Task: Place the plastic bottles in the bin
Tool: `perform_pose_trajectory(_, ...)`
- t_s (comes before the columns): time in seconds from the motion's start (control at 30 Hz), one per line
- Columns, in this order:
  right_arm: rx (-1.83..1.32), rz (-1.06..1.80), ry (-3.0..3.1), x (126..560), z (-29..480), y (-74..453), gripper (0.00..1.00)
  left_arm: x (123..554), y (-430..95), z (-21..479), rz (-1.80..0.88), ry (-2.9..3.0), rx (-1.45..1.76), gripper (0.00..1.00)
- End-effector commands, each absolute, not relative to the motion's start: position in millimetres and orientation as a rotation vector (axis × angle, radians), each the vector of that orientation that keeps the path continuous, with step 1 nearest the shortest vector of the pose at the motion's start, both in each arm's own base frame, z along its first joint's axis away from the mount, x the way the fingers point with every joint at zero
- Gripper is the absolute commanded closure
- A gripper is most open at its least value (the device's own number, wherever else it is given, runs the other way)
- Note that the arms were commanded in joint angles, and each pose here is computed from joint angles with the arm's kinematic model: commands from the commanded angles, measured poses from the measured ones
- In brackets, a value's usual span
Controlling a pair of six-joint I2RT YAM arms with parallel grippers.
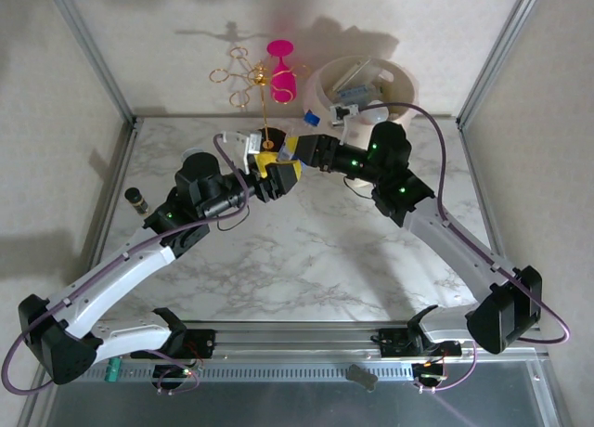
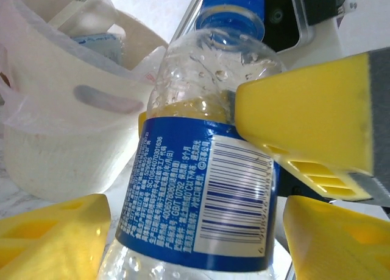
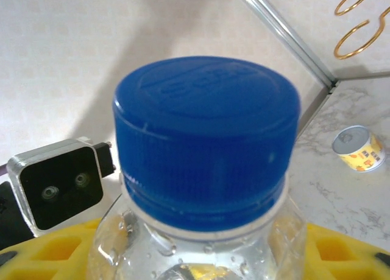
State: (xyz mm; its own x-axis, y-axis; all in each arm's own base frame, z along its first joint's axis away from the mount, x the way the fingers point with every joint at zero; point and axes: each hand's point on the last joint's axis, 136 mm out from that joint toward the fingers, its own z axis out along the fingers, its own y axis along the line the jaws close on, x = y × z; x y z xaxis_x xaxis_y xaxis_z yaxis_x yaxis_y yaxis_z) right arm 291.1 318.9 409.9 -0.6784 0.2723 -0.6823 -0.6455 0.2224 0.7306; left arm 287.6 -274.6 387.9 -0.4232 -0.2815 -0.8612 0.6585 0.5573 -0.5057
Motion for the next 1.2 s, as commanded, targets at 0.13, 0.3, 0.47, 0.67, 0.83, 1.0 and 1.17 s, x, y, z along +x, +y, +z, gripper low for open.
perform_pose_trajectory(0.13, -0.199, 1.328, 1.67, 319.5, 453.9, 267.8, 0.5, 265.4, -240.1, 460.5, -0.988, 1.526, 0.29, 0.17)
perform_pose_trajectory(0.3, -0.046, 1.151, 1.64, 359.7, 473.9, 204.8, 0.53, 276.3, -202.6, 449.9, -0.786, 1.562, 0.153, 0.17)
perform_pose_trajectory(0.47, 0.043, 1.07, 1.588, 392.3, 493.3, 158.9, 0.53, 295.2, -180.6, 376.9, -0.573, 1.755, 0.05, 0.18)
perform_pose_trajectory(0.67, 0.084, 0.952, 1.553, 434.2, 509.5, 132.8, 0.53, 301.5, -184.6, 304.9, -0.481, 1.929, 0.086, 0.23)
perform_pose_trajectory(0.83, 0.106, 0.861, 1.596, 481.2, 499.9, 131.1, 0.53, 304.9, -184.9, 272.0, -0.436, 1.973, 0.103, 0.24)
perform_pose_trajectory(1.0, 0.103, 0.821, 1.662, 523.6, 476.4, 139.1, 0.54, 306.2, -185.9, 265.7, -0.426, 1.98, 0.116, 0.24)
perform_pose_trajectory(1.17, 0.069, 0.8, 1.73, 547.9, 453.5, 156.0, 0.55, 305.6, -186.3, 263.0, -0.43, 1.977, 0.12, 0.24)
